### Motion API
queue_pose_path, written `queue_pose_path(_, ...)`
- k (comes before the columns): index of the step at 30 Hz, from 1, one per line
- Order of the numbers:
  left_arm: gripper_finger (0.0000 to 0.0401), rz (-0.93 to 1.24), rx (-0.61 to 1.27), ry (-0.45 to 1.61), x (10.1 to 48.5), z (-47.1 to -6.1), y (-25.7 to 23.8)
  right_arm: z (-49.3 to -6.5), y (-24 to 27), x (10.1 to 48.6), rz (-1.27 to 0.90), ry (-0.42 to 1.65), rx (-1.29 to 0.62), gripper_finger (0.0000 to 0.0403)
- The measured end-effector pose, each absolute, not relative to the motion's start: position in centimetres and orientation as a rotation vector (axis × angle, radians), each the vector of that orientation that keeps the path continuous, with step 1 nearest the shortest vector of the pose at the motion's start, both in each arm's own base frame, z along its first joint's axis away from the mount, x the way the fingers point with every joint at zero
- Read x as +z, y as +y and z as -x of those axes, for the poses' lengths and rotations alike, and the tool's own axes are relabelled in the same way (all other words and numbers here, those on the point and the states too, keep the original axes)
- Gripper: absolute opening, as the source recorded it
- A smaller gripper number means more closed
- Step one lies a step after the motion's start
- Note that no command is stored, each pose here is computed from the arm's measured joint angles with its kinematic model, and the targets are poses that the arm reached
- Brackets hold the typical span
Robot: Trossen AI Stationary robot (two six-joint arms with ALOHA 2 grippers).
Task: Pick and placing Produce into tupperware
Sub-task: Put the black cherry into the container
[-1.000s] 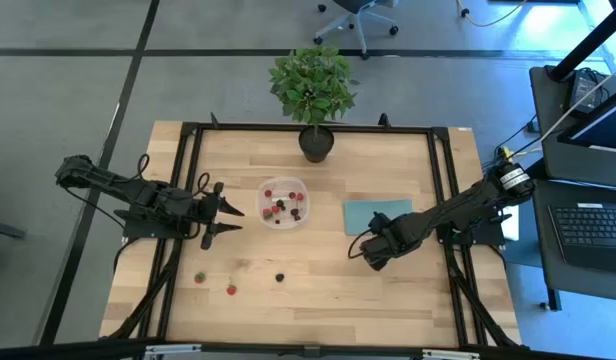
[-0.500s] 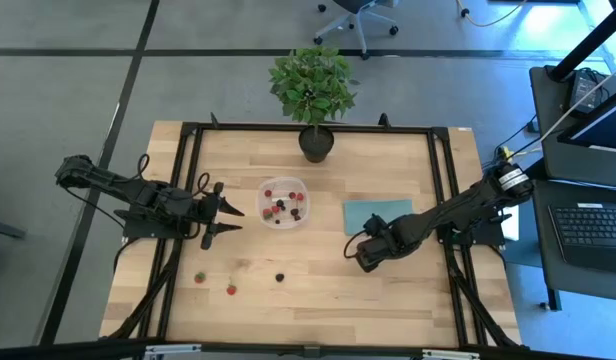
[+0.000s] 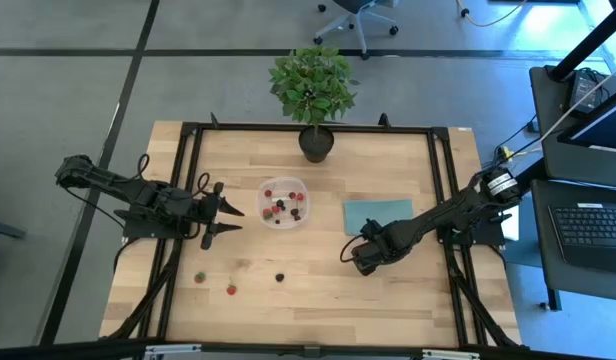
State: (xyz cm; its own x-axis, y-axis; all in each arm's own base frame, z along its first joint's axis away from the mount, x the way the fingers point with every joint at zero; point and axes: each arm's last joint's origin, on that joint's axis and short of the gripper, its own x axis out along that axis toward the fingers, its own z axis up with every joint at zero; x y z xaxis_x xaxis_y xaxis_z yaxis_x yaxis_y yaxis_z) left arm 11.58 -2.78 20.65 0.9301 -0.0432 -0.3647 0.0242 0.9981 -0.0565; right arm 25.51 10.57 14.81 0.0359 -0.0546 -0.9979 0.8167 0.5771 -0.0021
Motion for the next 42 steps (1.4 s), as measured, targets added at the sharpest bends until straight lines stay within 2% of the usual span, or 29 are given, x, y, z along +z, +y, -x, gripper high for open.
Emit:
queue_pose_path(29,0.0165,0.055,-0.034,0.375,20.65,-11.58,-2.78,-25.79,10.65,13.85,-0.681,1.390,-0.774,0.0195)
queue_pose_path(42,0.0165,0.055,-0.034,0.374,20.65,-11.58,-2.78,-25.79,10.65,13.85,-0.672,1.393,-0.765,0.0115)
